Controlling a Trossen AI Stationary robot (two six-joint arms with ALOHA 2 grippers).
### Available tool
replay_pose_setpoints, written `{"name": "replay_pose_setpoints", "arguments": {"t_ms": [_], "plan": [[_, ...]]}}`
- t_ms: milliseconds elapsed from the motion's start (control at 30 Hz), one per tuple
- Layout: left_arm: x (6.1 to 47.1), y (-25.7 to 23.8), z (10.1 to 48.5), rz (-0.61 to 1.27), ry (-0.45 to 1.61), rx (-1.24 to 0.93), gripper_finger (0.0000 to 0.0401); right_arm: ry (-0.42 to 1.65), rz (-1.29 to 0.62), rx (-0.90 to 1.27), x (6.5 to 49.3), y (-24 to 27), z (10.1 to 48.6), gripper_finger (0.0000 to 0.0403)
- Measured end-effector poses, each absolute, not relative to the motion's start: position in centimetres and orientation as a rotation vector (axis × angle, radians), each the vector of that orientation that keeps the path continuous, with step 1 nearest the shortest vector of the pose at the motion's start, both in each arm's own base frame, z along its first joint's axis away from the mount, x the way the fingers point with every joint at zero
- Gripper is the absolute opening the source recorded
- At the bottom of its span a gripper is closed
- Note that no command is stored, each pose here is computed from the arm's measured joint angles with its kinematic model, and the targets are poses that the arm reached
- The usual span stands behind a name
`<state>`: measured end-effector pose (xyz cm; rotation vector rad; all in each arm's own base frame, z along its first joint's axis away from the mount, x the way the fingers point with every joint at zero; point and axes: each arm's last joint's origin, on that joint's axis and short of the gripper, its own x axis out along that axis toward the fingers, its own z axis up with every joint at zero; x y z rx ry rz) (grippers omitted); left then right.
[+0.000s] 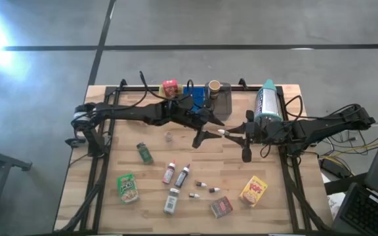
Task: Pick & Place Kitchen Items
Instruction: Put the small green food coloring bottle into the blue bin
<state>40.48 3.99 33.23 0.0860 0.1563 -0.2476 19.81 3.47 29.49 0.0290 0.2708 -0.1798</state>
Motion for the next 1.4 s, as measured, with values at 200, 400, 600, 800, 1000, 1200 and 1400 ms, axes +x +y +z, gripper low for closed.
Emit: {"name": "replay_pose_setpoints", "arguments": {"t_ms": [200,400,600,800,1000,1200,1400], "plan": [[40.49,3.96,33.25,-0.248,0.151,0.089,0.0186,0.271,-0.180,0.029,19.81,3.46,29.49,0.0069],[40.49,3.95,33.25,-0.247,0.150,0.089,0.0142,0.270,-0.181,0.032,19.81,3.46,29.50,0.0087],[40.49,3.90,33.19,-0.248,0.152,0.088,0.0099,0.270,-0.182,0.030,19.81,3.46,29.49,0.0080],[40.49,3.91,33.13,-0.248,0.153,0.090,0.0069,0.274,-0.182,0.027,19.80,3.47,29.46,0.0069],[40.49,3.92,33.10,-0.248,0.152,0.092,0.0068,0.274,-0.181,0.031,19.80,3.47,29.45,0.0096],[40.49,3.92,33.10,-0.247,0.152,0.092,0.0068,0.272,-0.181,0.047,19.78,3.48,29.48,0.0124],[40.47,3.92,33.02,-0.247,0.160,0.088,0.0068,0.266,-0.183,0.064,19.32,3.37,29.72,0.0168]]}}
